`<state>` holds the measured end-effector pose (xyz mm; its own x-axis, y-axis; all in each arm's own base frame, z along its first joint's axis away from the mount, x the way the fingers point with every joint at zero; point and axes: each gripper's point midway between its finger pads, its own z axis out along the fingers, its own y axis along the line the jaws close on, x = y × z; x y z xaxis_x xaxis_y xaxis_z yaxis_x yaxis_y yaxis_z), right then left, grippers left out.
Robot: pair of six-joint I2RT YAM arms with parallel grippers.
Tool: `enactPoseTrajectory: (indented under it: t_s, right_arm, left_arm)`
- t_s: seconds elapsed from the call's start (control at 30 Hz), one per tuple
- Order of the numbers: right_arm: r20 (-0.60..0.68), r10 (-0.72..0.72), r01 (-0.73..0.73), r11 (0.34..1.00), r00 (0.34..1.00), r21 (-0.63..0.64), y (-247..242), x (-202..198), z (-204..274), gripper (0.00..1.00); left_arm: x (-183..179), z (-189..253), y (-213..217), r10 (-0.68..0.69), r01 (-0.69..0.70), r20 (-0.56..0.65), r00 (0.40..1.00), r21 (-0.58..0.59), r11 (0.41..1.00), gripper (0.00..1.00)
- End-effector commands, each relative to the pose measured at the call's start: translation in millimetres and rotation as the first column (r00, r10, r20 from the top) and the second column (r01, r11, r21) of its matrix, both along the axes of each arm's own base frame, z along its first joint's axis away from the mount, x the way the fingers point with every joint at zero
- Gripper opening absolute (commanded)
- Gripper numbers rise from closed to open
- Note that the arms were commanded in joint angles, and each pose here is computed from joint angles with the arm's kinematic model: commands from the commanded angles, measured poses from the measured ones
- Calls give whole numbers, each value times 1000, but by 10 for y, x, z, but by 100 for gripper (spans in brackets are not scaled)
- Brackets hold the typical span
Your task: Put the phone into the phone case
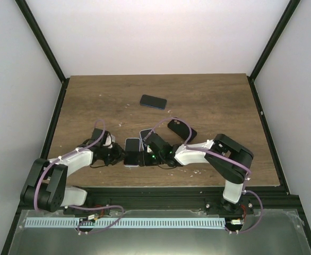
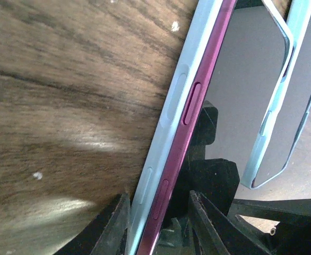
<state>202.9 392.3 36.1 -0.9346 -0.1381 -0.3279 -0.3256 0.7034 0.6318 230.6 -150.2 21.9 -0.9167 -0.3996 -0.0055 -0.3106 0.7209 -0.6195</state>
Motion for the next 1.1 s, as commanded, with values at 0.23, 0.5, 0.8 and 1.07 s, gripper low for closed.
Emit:
enactPoseTrajectory:
  t_s: [0.23, 0.5, 0.8, 1.07]
  right_arm:
    - [-38, -121, 126, 976, 992, 180, 94, 471, 128, 50]
    - [-65, -18, 40, 933, 998, 358, 321, 361, 536, 53]
    - [-71, 14, 20, 890, 997, 456, 398, 326, 782, 54]
    - [-91, 18, 29, 873, 996, 486, 439, 331, 819, 53]
  left_arm:
    - [86, -106, -35, 12, -12, 11, 1000, -49, 999, 23]
    - [35, -89, -14, 8, -9, -5, 1000, -37, 999, 35]
    - [-121, 7, 37, 28, -27, 15, 999, -47, 999, 44]
    - [-155, 11, 40, 29, -28, 25, 999, -57, 998, 37]
